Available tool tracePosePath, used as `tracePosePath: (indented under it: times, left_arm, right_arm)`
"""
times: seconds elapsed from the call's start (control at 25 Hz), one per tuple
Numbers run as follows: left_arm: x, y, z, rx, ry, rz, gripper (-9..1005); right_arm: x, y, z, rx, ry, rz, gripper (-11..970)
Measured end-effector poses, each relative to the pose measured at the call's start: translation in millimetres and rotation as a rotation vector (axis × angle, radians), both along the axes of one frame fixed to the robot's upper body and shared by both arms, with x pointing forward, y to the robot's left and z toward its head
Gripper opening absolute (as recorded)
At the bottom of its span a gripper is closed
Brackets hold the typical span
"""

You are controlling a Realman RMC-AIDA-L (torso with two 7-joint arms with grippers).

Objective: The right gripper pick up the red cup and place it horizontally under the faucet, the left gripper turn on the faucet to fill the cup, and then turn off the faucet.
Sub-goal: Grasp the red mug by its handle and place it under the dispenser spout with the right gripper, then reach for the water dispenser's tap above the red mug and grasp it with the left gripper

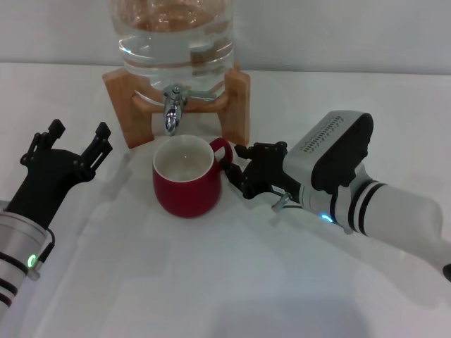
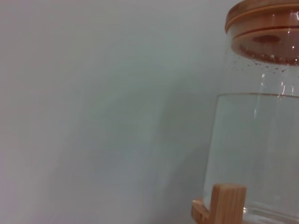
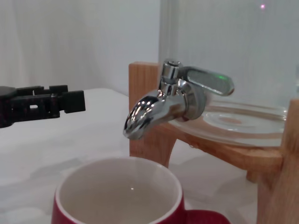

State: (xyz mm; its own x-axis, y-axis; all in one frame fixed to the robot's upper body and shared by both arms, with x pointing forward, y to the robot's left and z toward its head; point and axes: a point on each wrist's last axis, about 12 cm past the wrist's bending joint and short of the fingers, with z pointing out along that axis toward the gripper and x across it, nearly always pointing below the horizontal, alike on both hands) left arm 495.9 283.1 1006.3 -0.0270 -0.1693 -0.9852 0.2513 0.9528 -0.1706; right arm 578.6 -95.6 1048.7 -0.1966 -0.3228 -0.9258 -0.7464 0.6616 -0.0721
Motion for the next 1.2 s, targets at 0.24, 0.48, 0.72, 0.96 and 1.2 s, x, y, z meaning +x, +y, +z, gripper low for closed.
tracePosePath:
  times: [0.24,0.48,0.72,0.96,1.2]
  left_arm:
    - [-0.9,1,-0.6,0.002,0.003,0.002,878]
    - [-2.3,2,-1.5,0.002,0.006,0.006,878]
    - [-2.7,3,-1.8,0.003,0.008,0.009,878]
    - [-1.9,4,-2.0,0.001,0.013,0.022,878]
    - [2.7,5,-1.1,0.001,0.018,0.032,878]
  right_arm:
    - [-4.2,-6,-3.9,0.005,0.004,-0.011,355]
    - [-7.4,-12,-7.3,0.006,-0.002,-0.020,357]
    - [-7.5,-29,-10.9,-0.004,-0.026,-0.061,359]
    - [-4.7,-47,-12.2,-0.014,-0.048,-0.109,361]
    - [-0.7,-82,-16.1,-0.025,-0.077,-0.214,363]
